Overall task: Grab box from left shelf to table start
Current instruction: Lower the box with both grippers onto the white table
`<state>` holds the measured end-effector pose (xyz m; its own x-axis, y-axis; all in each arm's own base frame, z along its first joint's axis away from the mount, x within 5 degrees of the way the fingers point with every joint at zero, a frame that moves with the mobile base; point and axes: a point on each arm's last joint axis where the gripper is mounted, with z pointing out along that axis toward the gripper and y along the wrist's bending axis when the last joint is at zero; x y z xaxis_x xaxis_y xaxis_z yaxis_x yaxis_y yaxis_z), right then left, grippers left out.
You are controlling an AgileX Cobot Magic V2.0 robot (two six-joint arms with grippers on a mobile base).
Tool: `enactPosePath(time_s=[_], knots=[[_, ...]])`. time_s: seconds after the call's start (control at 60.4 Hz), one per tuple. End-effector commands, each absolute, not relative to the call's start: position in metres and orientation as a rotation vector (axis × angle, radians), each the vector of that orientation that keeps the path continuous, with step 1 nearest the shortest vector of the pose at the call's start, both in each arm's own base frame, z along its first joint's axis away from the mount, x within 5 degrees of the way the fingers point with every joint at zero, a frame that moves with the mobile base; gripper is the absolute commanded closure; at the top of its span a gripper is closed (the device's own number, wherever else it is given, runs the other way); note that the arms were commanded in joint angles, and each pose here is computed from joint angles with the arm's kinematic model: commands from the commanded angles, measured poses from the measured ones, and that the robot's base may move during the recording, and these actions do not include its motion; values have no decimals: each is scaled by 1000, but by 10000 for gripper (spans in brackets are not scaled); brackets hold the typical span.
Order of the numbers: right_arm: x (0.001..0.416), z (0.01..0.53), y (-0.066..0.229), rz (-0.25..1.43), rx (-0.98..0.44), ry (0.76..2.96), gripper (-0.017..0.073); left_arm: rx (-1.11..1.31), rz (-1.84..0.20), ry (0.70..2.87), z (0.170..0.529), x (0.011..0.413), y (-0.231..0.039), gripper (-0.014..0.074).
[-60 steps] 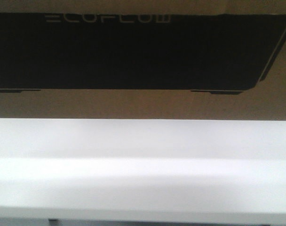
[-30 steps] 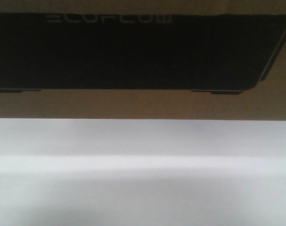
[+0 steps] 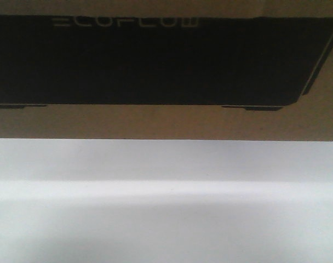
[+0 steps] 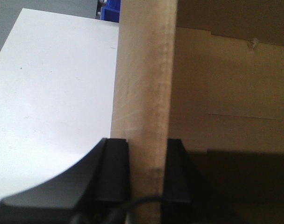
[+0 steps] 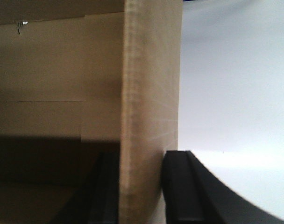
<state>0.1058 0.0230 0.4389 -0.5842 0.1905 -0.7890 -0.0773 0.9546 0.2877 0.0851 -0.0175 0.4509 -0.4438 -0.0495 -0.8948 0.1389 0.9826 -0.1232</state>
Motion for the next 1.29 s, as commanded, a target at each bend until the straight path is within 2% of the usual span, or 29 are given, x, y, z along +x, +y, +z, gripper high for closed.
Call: enactPosePath(time_s=[0.0, 1.276], knots=[[110, 453, 14, 250, 91, 2039, 533, 31, -297, 1769, 482, 78, -17, 679], [110, 453, 14, 250, 91, 2039, 533, 31, -297, 1769, 482, 78, -17, 679]])
